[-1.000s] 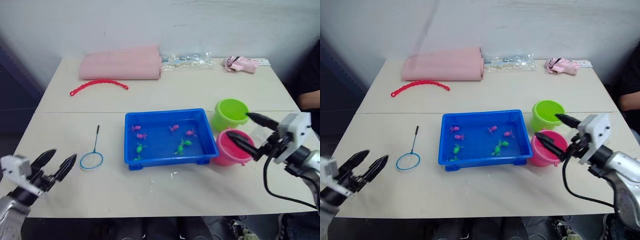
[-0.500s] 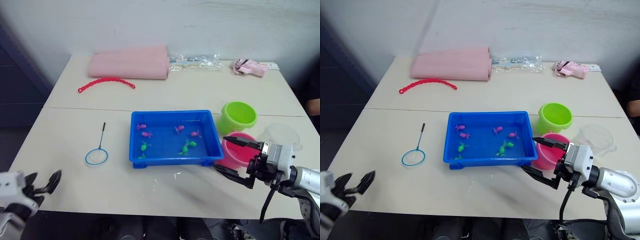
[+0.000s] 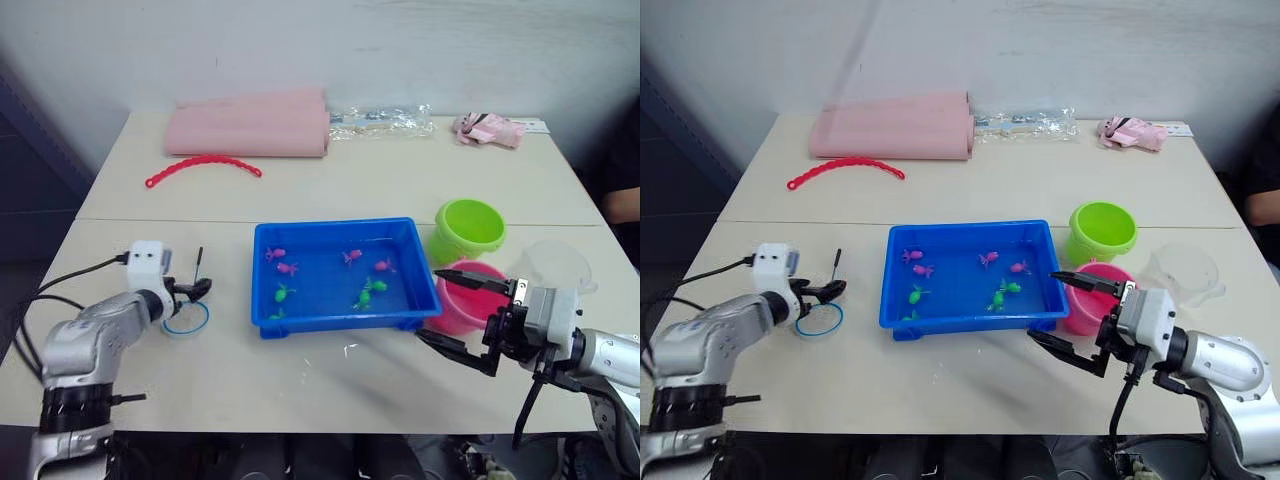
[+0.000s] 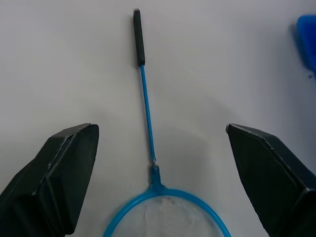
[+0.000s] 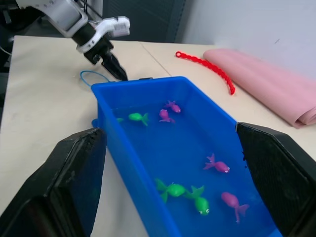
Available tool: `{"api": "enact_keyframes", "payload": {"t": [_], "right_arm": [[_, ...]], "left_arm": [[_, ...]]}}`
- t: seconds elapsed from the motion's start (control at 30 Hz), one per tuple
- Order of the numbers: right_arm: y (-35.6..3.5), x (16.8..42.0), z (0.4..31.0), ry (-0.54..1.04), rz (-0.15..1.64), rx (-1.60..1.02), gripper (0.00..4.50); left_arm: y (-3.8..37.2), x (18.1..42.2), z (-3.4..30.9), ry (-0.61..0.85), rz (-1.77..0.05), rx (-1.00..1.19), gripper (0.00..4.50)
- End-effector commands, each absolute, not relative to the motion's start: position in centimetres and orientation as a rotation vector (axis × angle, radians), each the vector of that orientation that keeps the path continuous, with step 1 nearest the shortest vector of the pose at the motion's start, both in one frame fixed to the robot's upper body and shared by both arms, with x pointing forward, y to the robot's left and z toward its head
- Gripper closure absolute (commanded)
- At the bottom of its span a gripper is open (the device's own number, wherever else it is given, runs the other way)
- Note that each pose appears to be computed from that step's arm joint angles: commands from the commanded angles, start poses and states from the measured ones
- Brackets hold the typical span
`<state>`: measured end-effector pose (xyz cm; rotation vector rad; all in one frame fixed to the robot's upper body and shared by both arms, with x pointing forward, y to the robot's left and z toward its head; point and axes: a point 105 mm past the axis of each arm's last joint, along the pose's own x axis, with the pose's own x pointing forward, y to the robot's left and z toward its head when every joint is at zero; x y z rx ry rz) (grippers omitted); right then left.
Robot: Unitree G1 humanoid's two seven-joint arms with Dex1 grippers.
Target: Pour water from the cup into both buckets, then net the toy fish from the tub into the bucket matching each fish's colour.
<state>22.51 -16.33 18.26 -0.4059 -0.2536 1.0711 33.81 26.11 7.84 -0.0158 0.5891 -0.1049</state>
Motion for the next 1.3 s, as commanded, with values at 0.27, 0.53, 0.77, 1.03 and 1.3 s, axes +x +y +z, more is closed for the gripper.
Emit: {"api": "enact_keyframes", "payload": {"t": [0.27,0.53,0.77,1.03,1.3], "right_arm": [[-16.6,22.0,19.5,-0.287,1.043,-0.447,0.00],[-17.0,22.2,19.5,-0.275,1.034,-0.460,0.00],[-16.2,22.8,20.5,-0.285,1.059,-0.434,0.00],[-11.7,22.9,21.8,-0.205,1.274,-0.386,0.00],[-8.0,24.7,22.0,-0.125,1.386,-0.398,0.00]], "left_arm": [[26.7,33.5,4.2,0.731,-0.121,-0.011,2.01],[26.5,32.9,4.1,0.721,-0.148,-0.068,4.49],[27.3,33.6,11.8,0.329,-0.347,0.001,4.49],[21.4,28.2,19.7,0.118,-1.107,0.393,4.49],[14.9,26.8,20.8,0.158,-1.534,0.685,4.49]]}}
